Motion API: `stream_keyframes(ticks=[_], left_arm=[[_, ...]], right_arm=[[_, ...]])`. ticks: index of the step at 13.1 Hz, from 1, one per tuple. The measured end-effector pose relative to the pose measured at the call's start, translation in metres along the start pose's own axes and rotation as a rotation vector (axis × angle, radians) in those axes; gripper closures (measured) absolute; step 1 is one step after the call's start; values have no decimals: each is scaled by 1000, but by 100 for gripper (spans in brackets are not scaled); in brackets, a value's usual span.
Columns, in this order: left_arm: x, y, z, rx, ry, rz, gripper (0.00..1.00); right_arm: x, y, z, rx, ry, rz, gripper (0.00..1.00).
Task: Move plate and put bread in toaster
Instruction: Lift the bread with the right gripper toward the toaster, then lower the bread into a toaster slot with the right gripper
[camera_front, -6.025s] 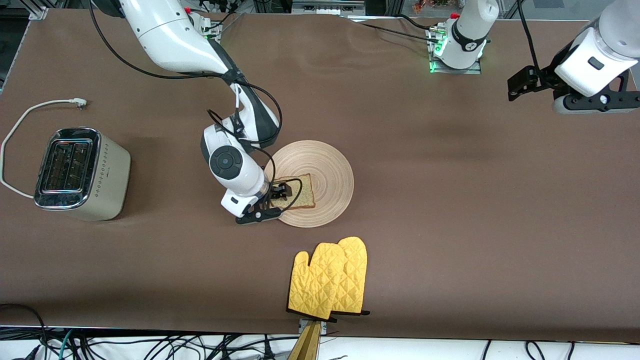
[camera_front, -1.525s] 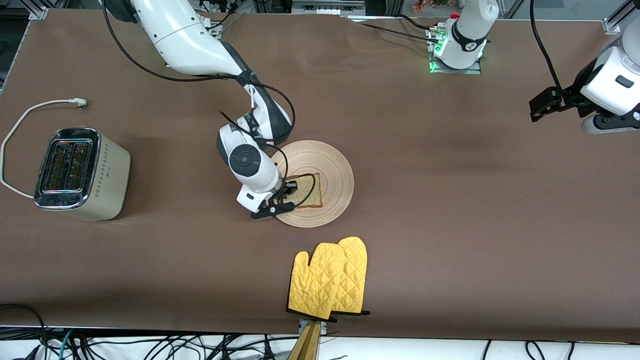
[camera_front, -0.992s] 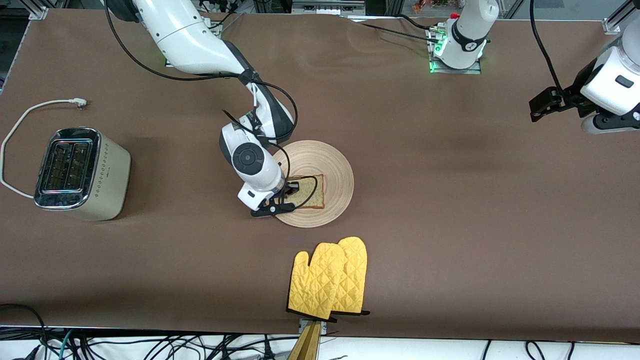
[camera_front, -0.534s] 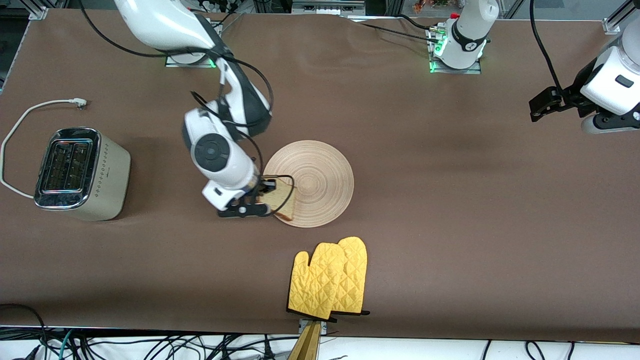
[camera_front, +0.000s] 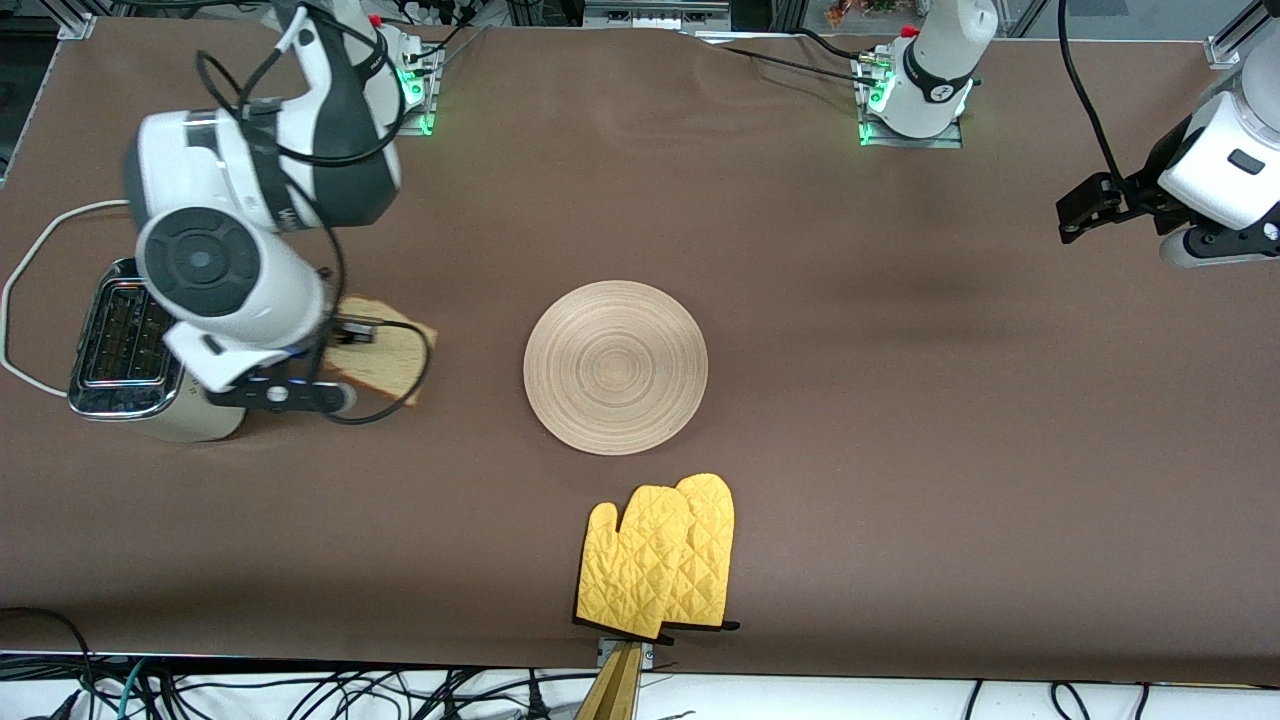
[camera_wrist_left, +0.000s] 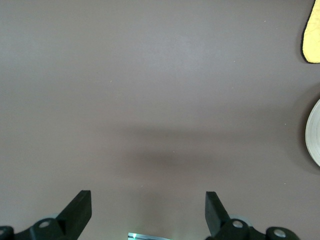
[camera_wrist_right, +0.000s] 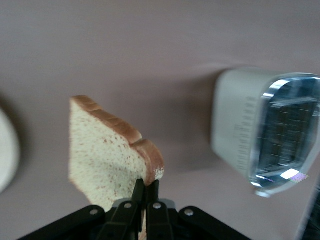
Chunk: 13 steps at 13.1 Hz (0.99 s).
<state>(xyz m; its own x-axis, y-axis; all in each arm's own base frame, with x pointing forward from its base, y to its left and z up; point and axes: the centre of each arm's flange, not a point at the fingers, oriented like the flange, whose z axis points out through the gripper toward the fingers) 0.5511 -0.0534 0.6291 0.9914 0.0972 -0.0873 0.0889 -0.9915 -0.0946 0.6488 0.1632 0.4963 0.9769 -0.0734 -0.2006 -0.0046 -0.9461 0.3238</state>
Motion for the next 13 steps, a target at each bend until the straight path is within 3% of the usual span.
stream_keyframes(ticks=[6,10,13], left_arm=[[0,2,0,0,0,3,0],[-2,11,-1,1,2,1,0],[-2,11,-1,1,3,-1,0]], right_arm=[[12,184,27,-163,-107,58,96],[27,229,71,-219,-185,71,96],[41,258,104,-238,-210,30,96]])
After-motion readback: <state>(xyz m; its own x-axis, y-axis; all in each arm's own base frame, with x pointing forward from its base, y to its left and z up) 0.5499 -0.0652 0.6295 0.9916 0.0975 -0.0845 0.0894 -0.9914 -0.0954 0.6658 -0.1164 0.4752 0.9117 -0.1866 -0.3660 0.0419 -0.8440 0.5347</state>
